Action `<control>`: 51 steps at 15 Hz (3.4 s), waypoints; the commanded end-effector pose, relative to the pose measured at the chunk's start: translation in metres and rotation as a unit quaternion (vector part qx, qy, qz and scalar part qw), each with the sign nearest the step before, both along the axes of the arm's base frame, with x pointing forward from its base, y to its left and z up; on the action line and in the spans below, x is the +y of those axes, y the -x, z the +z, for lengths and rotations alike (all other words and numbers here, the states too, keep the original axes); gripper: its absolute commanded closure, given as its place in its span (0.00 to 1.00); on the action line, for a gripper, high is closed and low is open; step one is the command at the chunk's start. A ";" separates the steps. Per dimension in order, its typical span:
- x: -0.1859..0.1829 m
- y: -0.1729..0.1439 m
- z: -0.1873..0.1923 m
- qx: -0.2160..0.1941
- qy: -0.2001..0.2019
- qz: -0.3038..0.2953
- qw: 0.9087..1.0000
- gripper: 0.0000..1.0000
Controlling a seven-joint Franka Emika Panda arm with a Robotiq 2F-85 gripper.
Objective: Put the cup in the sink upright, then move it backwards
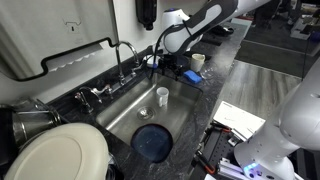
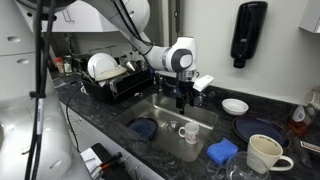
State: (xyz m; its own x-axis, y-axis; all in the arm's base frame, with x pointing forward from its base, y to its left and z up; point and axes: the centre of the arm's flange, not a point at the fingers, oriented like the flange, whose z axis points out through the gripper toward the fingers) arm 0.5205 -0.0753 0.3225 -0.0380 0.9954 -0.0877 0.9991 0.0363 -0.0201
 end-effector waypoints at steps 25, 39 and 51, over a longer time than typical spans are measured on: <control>-0.091 -0.016 -0.071 -0.034 -0.122 0.042 0.991 0.22; -0.092 -0.034 -0.122 -0.064 -0.058 0.052 0.995 1.00; -0.080 -0.003 -0.146 -0.006 -0.015 -0.005 1.000 1.00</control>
